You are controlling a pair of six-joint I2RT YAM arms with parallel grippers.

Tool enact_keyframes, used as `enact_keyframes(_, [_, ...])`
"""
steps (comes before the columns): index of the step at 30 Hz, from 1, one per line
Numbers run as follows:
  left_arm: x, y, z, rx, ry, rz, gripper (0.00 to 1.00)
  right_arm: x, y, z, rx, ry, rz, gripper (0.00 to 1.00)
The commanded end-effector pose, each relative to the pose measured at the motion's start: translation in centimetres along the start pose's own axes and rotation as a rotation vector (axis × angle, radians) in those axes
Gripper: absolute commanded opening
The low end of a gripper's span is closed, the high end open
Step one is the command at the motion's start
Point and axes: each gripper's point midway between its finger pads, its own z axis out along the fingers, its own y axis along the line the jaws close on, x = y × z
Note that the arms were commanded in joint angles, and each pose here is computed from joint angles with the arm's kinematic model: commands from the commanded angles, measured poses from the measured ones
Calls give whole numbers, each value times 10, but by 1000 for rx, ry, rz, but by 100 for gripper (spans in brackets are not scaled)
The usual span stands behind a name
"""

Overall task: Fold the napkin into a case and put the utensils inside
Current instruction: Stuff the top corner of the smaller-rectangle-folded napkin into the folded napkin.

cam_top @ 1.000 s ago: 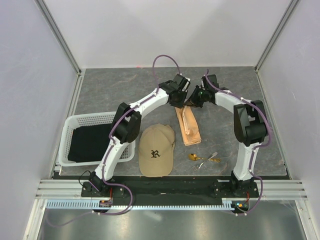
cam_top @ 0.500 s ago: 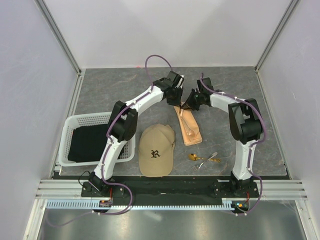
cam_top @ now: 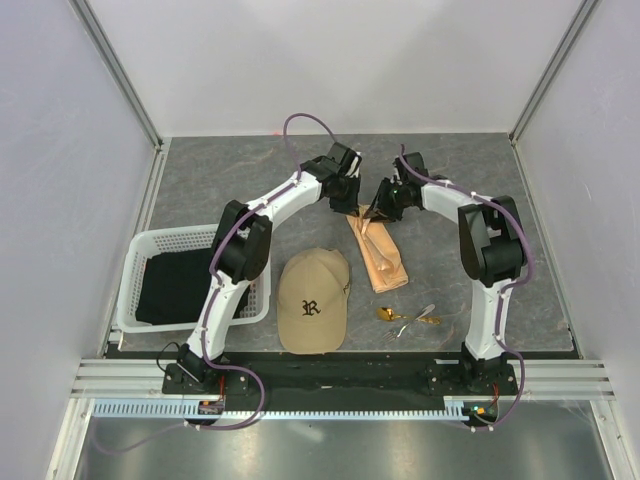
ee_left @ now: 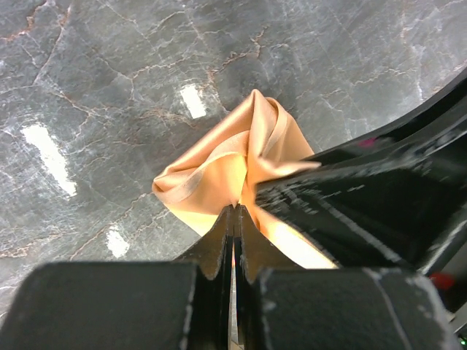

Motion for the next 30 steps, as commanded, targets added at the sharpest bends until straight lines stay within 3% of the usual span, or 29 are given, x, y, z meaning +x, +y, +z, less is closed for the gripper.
enact_keyframes(1, [-25, -28, -30, 82, -81, -7, 2, -19, 16, -32, -39, -35, -67, 36])
enact_keyframes(8, [-24, -28, -29, 85, -74, -1, 2, -24, 25, -39, -64, -46, -83, 47])
enact_keyframes(20, [-21, -28, -26, 89, -64, -4, 2, -36, 33, -42, -70, -69, -93, 45])
enact_keyframes(22, [-22, -28, -26, 91, -65, -4, 2, -35, 31, -39, -67, -62, -89, 39])
enact_keyframes(26, [-24, -29, -29, 92, -73, -5, 2, -29, 31, -35, -74, -40, -79, 16])
enact_keyframes(30, [-28, -31, -31, 101, -87, -4, 2, -14, 29, -29, -76, -13, -69, 5])
